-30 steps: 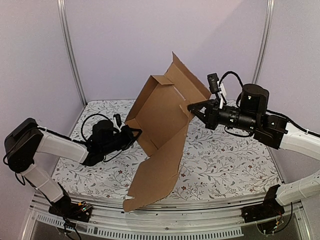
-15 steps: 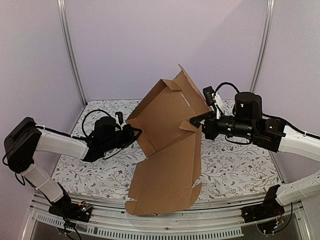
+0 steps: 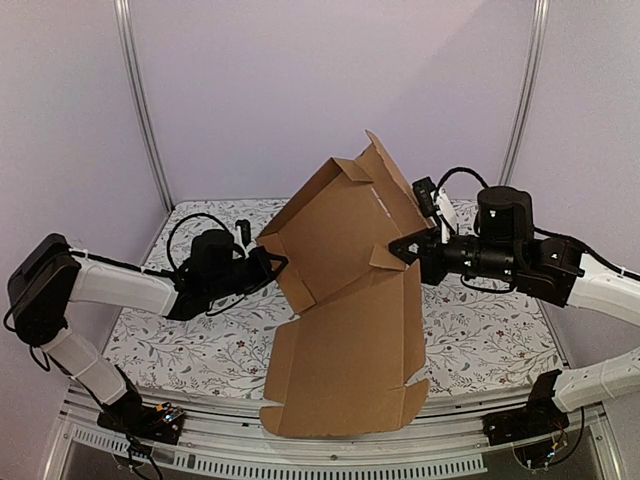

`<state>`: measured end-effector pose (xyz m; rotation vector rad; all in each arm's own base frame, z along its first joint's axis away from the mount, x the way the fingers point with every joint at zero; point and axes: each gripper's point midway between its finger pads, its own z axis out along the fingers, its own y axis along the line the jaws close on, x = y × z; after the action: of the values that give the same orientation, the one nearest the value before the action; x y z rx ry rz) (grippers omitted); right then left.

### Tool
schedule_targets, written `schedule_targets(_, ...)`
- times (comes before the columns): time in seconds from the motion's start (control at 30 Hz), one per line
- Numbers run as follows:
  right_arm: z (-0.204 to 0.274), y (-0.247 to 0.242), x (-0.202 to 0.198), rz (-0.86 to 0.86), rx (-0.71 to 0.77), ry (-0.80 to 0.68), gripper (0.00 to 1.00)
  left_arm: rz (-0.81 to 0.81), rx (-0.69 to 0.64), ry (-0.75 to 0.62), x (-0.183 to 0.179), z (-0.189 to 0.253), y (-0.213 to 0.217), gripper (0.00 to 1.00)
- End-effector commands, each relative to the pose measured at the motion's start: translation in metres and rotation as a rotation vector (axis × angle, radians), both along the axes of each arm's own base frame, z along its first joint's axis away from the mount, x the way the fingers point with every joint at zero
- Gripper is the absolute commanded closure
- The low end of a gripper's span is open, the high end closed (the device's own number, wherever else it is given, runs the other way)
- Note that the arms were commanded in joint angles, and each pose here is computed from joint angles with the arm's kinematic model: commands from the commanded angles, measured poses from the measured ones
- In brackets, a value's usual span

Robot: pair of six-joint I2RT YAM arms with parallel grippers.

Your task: Fold the paper box

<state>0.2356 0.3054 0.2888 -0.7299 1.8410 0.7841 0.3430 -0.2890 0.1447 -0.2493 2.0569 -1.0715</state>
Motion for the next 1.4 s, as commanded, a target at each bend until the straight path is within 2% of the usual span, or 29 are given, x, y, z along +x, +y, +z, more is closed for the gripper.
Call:
schedule_targets(0.0, -0.008, -0.019, -0.011, -0.022, -0.058, 0.005, 0.96, 0.021, 0.006, -0.082, 0.005, 0.023, 0.004, 1.00)
schedule_targets(0.13, -0.007, -0.031, -0.017, -0.038, -0.065, 0.000, 0.94, 0.047, 0.042, -0.096, 0.007, 0.022, 0.011, 1.00)
schedule_targets(0.53, -0.005, -0.062, -0.043, -0.032, -0.043, -0.019, 0.79, 0.100, 0.142, -0.143, 0.009, 0.025, 0.029, 1.00)
schedule_targets(0.9, -0.032, -0.093, -0.046, -0.116, -0.184, 0.022, 0.73, 0.128, 0.269, -0.242, 0.013, 0.046, 0.047, 1.00)
schedule_targets(1.13, -0.009, -0.099, -0.062, -0.068, -0.149, -0.001, 0.72, 0.148, 0.360, -0.272, 0.015, 0.053, 0.063, 1.00)
schedule_targets(1.37, 0.014, -0.106, -0.052, -0.127, -0.161, -0.040, 0.67, 0.101, 0.372, -0.291, 0.015, 0.054, 0.064, 1.00)
